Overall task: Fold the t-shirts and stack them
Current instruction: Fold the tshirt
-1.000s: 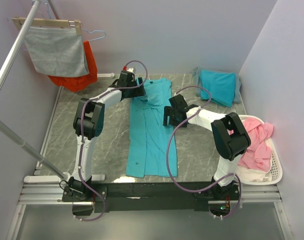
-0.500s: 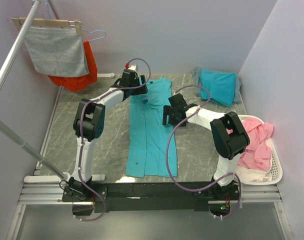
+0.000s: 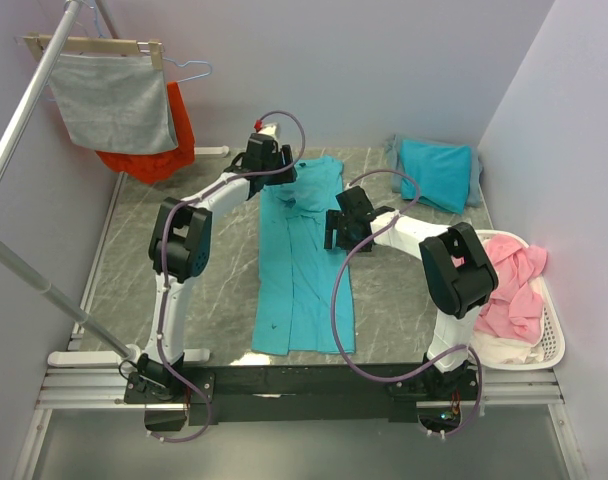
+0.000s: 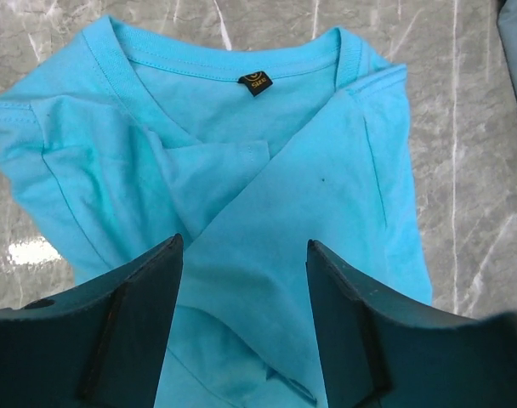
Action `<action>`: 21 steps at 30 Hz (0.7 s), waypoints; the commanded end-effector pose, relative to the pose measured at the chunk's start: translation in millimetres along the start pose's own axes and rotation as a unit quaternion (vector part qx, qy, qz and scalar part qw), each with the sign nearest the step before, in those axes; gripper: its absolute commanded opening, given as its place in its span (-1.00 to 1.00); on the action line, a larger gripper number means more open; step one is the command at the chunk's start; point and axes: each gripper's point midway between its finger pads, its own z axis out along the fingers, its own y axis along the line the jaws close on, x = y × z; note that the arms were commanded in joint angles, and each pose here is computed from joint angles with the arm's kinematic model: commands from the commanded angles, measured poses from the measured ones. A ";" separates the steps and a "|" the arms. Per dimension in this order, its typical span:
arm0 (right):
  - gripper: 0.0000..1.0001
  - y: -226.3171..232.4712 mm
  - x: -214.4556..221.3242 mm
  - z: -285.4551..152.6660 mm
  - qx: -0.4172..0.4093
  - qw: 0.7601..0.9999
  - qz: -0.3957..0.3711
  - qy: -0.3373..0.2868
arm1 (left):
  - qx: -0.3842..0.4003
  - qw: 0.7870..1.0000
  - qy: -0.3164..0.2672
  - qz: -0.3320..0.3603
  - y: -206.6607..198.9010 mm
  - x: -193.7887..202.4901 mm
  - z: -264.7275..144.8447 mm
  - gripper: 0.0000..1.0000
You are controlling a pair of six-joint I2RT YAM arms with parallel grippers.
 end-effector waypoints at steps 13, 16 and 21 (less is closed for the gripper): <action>0.68 1.2 9.6 8.3 -0.002 1.000 -0.008 0.018 | -0.006 1.000 0.020 0.006 4.6 13.1 22.3 0.26; 0.68 0.7 10.0 9.0 0.000 1.000 -0.008 0.019 | -0.012 1.000 0.025 0.008 8.5 18.9 23.2 0.27; 0.68 2.2 10.1 10.0 -0.003 1.000 -0.009 0.022 | -0.019 0.999 0.034 0.010 13.4 26.1 26.4 0.25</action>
